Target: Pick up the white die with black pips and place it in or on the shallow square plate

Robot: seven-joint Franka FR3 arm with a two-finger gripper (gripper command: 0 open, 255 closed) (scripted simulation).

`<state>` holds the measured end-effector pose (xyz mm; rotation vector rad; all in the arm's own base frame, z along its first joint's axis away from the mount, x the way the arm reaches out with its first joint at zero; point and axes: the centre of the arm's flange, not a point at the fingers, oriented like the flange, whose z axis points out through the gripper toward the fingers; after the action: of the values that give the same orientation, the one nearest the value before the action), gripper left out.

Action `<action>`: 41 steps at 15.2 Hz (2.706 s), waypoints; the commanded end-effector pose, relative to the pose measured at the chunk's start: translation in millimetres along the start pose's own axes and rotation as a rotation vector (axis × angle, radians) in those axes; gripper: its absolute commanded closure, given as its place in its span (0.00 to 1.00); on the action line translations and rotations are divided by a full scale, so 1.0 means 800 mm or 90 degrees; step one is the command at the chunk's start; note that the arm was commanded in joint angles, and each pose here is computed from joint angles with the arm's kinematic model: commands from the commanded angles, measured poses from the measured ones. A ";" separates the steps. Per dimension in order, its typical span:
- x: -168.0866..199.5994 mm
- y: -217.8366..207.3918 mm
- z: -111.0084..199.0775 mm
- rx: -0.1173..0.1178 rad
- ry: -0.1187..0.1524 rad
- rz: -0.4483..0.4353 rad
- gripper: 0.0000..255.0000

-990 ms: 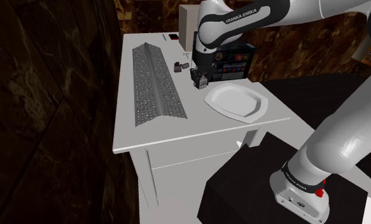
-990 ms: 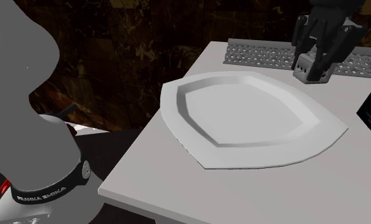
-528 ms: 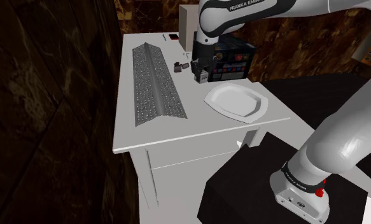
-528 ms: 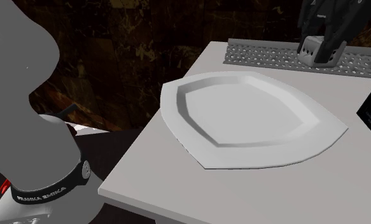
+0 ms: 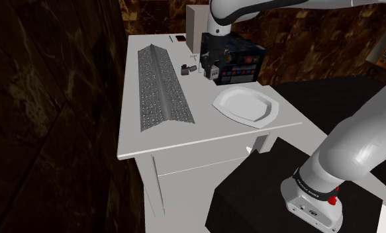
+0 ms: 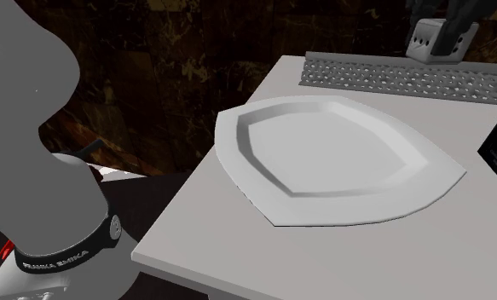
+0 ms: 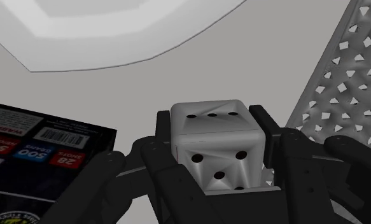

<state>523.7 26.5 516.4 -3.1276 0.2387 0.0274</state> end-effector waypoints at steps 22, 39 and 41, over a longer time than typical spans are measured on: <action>-0.203 0.101 0.051 0.000 0.000 0.000 1.00; -0.202 0.101 0.089 0.000 0.000 0.000 0.00; -0.202 0.101 0.089 0.000 0.000 0.000 0.00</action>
<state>350.6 -28.6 448.1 -3.1276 0.2386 0.0276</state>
